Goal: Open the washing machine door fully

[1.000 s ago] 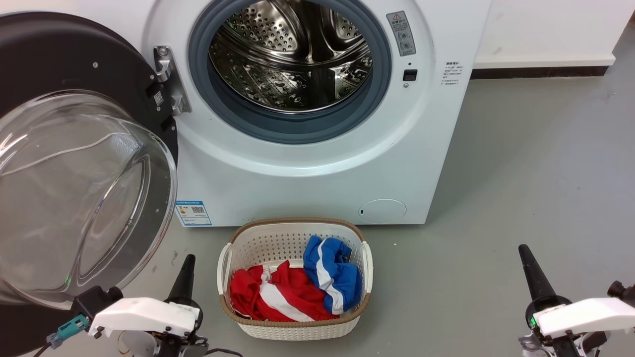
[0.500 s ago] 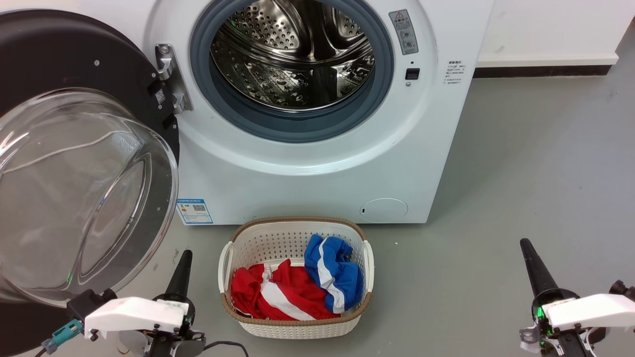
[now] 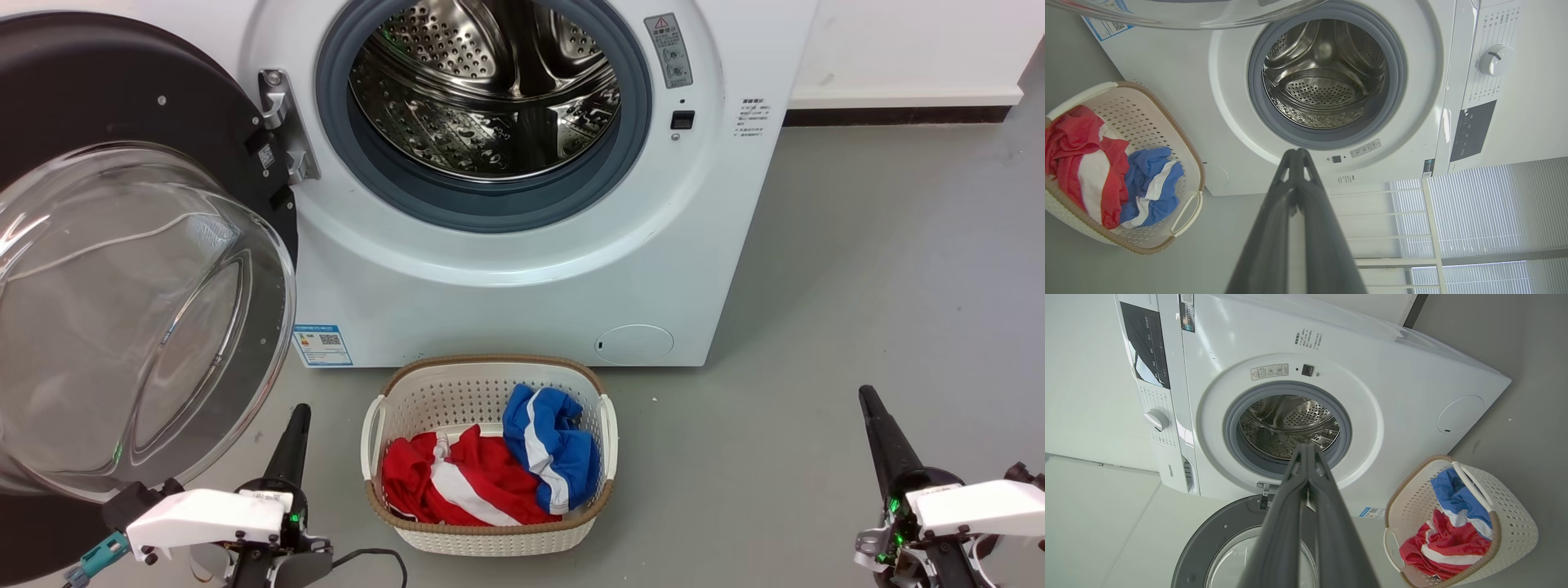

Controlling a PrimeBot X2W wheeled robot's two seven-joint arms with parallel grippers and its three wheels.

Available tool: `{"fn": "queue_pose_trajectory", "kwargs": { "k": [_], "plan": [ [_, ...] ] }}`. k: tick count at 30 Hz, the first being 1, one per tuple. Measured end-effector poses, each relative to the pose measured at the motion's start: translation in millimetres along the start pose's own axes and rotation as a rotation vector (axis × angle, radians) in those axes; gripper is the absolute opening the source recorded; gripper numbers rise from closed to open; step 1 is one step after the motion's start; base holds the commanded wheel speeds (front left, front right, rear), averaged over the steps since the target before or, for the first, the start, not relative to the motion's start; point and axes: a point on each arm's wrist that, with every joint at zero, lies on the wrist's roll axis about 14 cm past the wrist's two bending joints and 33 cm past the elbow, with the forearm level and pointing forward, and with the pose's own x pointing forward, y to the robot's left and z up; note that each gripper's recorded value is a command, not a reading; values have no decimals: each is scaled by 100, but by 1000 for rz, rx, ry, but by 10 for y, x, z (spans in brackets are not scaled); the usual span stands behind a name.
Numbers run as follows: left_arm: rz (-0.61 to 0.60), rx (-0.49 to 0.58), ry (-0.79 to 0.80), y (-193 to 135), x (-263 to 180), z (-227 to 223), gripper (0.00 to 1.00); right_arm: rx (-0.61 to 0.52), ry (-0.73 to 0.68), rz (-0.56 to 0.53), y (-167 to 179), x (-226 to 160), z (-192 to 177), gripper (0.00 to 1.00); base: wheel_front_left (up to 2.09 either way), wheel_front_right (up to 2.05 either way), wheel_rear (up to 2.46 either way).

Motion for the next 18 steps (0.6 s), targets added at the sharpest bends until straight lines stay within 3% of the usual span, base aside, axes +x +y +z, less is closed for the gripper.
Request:
{"fn": "queue_pose_trajectory", "kwargs": {
  "k": [18],
  "plan": [
    [-48, -144, -30, -71, 9, 97, 0, 156, -7, 14, 26, 60, 6, 0, 0, 0, 0]
  ]
}}
